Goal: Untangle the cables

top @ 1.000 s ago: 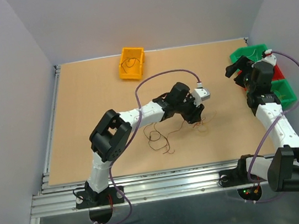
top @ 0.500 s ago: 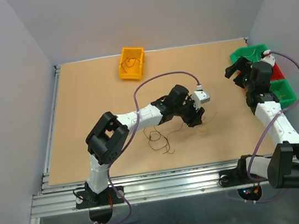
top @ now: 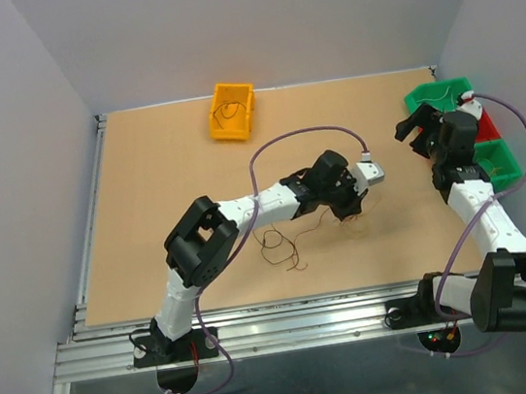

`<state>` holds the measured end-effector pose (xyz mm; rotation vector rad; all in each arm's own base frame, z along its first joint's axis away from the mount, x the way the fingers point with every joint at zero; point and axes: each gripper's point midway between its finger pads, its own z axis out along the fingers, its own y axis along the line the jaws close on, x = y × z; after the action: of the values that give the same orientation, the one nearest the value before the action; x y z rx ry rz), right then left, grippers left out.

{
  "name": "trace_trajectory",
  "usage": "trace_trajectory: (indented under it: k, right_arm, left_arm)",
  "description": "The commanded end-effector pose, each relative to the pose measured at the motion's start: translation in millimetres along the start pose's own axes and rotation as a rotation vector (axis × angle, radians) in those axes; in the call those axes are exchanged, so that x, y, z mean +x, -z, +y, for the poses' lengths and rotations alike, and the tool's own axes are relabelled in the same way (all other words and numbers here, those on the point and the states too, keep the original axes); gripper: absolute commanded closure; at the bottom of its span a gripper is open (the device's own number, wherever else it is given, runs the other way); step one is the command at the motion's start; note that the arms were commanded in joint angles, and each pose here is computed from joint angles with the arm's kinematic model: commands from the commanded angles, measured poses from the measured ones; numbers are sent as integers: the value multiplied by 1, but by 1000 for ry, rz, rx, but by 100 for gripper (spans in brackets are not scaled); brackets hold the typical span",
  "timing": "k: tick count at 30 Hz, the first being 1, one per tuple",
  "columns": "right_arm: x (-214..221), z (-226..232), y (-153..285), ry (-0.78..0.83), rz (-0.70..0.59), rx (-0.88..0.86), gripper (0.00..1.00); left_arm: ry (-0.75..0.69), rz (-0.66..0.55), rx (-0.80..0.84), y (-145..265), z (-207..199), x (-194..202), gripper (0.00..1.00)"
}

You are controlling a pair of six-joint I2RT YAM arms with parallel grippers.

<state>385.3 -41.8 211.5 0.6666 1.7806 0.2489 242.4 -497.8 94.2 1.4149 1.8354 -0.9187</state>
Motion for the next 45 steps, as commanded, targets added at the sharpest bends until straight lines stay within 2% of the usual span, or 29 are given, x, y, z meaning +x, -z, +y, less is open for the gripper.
trace_trajectory:
  k: [1,7,9,10,11,13,14,15,20,25,31,32,34,38,41,45]
  right_arm:
    - [-2,-1,4,29,-32,-14,4]
    - [1,0,4,49,-19,-26,4]
    - [7,14,5,72,16,-115,4]
    - [20,37,12,100,75,-259,4]
    - [15,55,16,114,49,-366,4]
    - [31,86,38,105,102,-593,4]
    - [22,100,46,122,55,-681,4]
    - [26,104,52,122,64,-718,4]
    - [26,106,55,147,43,-746,3]
    - [41,130,67,157,83,-882,3]
    - [48,149,86,215,37,-968,3]
    - [44,156,96,239,1,-1014,3]
    - [55,160,108,269,10,-1087,3]
    - [76,181,137,380,-23,-1255,3]
    - [108,205,157,475,-16,-1380,3]
    - [125,231,153,504,-36,-1422,3]
  left_arm:
    - [-25,-24,-26,6,4,-19,100]
    - [-65,-72,-42,32,2,-40,100]
    - [-76,-104,-47,49,3,-52,100]
    - [-92,-148,-49,67,-1,-69,100]
    - [-92,-163,-37,77,-2,-72,100]
    - [-100,-216,-51,106,-1,-89,100]
    - [-104,-233,-47,115,-3,-94,100]
    - [-107,-249,-57,124,-2,-98,100]
    - [-137,-324,-53,163,-17,-119,100]
    - [-165,-397,-73,196,-25,-143,100]
    - [-165,-484,-126,250,-15,-161,100]
    - [-155,-489,-135,256,-9,-158,100]
    - [-153,-508,-147,270,-9,-159,100]
    - [-140,-510,-160,279,-7,-151,100]
    - [-129,-512,-175,282,-3,-149,100]
    - [-122,-507,-174,281,-1,-148,100]
